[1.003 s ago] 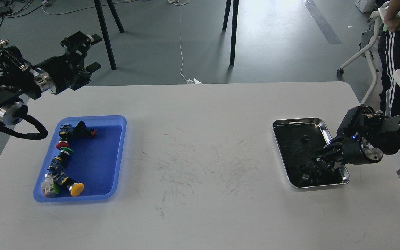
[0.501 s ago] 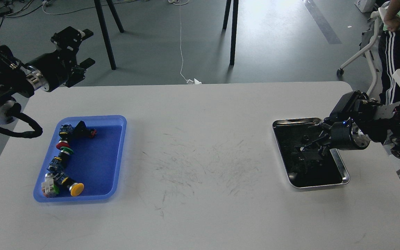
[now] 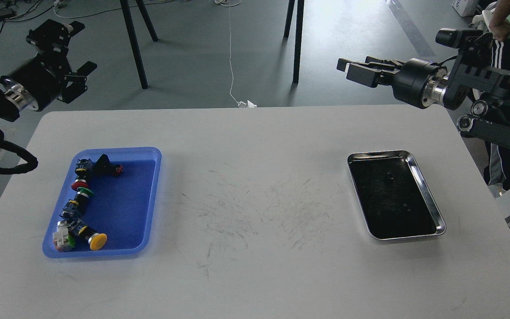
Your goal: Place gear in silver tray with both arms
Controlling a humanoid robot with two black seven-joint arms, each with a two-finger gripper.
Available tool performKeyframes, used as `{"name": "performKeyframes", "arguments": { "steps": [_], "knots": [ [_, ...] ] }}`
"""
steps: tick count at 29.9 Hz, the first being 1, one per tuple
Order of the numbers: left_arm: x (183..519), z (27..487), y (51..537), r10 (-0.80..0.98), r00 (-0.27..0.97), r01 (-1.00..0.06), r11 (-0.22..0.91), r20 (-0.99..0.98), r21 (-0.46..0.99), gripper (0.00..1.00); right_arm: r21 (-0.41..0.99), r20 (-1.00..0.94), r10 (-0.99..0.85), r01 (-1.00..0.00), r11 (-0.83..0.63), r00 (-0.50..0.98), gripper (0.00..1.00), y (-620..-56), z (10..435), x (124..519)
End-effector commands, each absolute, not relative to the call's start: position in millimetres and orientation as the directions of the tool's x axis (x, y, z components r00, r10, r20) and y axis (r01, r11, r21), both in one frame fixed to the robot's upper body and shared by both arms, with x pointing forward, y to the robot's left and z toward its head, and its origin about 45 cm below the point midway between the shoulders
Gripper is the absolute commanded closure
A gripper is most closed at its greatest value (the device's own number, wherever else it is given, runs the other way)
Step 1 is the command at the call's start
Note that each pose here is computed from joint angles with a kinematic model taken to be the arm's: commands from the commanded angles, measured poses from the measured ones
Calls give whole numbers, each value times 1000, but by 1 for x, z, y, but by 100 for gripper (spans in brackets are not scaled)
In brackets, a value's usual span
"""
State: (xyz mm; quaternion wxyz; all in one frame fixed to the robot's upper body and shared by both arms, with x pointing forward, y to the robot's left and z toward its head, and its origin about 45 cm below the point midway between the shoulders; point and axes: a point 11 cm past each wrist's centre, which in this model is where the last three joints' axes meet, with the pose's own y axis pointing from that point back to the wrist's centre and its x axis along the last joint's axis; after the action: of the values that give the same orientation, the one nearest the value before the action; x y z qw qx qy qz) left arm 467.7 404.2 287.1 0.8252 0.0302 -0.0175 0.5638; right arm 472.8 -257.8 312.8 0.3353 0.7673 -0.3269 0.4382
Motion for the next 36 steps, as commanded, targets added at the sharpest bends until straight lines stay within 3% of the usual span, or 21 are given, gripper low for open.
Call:
{"name": "performKeyframes", "arguments": {
  "steps": [1,7,18,24,29,36],
  "knots": [
    [468,288,403,932,359,-933,359,44,13,2,139,843,-382,-840,-525,378,8,-250,327,486],
    [467,287,407,939,344,-939,344,31,7,2,24,727,-635,-934,-357,262,5,-273,352,513],
    [482,309,398,947,293,-950,273,-133,-149,2,-59,486,-842,-952,-301,236,3,-263,336,506],
    [489,299,376,925,298,-951,266,-237,-159,2,47,197,-955,-975,-219,224,6,-247,299,503],
    [486,273,359,908,303,-952,276,-290,-132,2,65,-38,-973,-971,-231,229,6,-216,278,497],
    [487,266,342,894,323,-946,300,-309,-120,2,53,-106,-963,-966,-254,248,4,-190,279,497]
  ]
}}
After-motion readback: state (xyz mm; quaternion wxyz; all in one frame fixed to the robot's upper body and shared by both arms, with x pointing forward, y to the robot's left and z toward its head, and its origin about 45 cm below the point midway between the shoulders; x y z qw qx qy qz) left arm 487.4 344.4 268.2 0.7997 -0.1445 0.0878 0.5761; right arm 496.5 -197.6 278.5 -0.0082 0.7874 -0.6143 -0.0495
